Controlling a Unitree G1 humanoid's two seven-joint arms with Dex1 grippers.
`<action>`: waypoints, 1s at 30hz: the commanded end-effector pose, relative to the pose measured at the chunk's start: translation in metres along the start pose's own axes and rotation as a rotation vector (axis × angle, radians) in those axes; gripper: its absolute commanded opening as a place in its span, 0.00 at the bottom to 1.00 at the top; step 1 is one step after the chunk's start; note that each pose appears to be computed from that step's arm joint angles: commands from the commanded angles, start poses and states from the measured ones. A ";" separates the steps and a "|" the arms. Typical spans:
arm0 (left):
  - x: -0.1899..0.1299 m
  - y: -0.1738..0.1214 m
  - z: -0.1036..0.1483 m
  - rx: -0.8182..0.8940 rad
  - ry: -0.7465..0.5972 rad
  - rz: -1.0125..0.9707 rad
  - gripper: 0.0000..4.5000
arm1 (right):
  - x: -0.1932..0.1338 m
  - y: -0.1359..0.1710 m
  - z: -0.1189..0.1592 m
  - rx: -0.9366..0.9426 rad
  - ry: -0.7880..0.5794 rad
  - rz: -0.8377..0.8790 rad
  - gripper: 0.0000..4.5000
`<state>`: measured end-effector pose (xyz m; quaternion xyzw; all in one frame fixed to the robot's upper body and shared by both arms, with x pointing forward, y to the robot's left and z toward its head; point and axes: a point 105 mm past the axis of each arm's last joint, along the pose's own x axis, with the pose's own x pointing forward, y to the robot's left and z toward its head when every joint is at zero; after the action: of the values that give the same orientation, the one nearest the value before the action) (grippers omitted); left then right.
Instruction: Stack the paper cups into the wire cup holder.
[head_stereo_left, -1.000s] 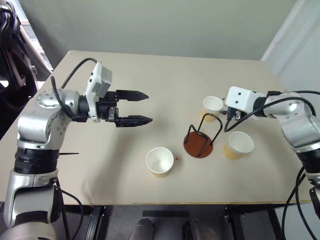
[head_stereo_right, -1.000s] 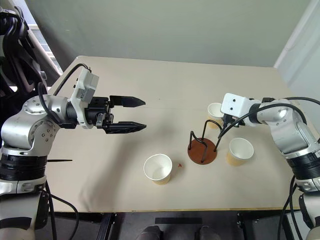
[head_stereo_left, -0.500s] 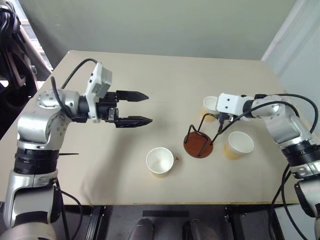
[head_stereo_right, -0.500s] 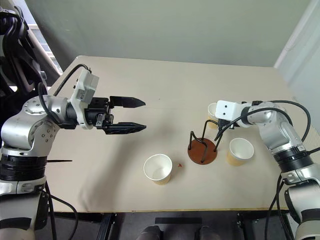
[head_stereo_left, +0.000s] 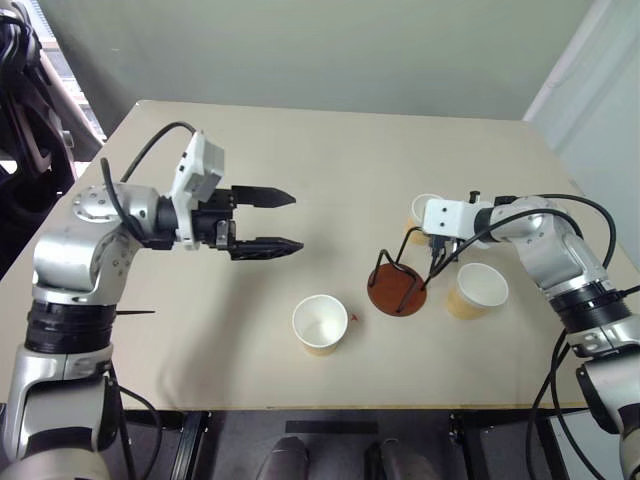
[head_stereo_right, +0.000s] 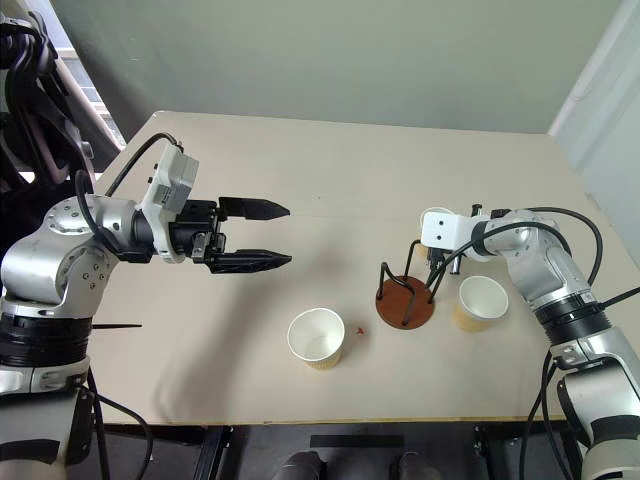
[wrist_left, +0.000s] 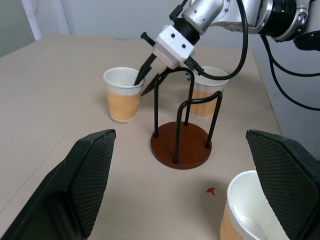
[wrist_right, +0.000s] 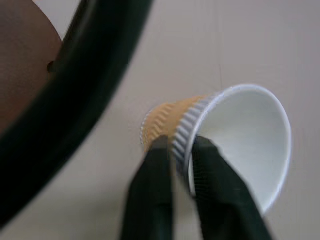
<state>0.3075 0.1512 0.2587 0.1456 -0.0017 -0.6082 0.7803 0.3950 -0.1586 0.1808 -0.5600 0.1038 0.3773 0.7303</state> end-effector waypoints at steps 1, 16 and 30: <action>-0.001 -0.003 0.002 0.080 0.046 -0.010 1.00 | -0.010 -0.009 0.007 -0.021 -0.021 -0.028 0.01; 0.005 -0.005 -0.015 0.195 0.168 -0.043 1.00 | -0.055 -0.037 0.034 0.015 -0.106 -0.098 0.01; 0.014 -0.007 0.001 0.191 0.096 -0.056 1.00 | -0.124 -0.026 0.106 0.028 -0.353 -0.027 0.01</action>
<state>0.3093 0.1403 0.2414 0.2391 0.0082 -0.6166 0.7501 0.3120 -0.1203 0.2890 -0.4775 -0.0012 0.4601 0.7485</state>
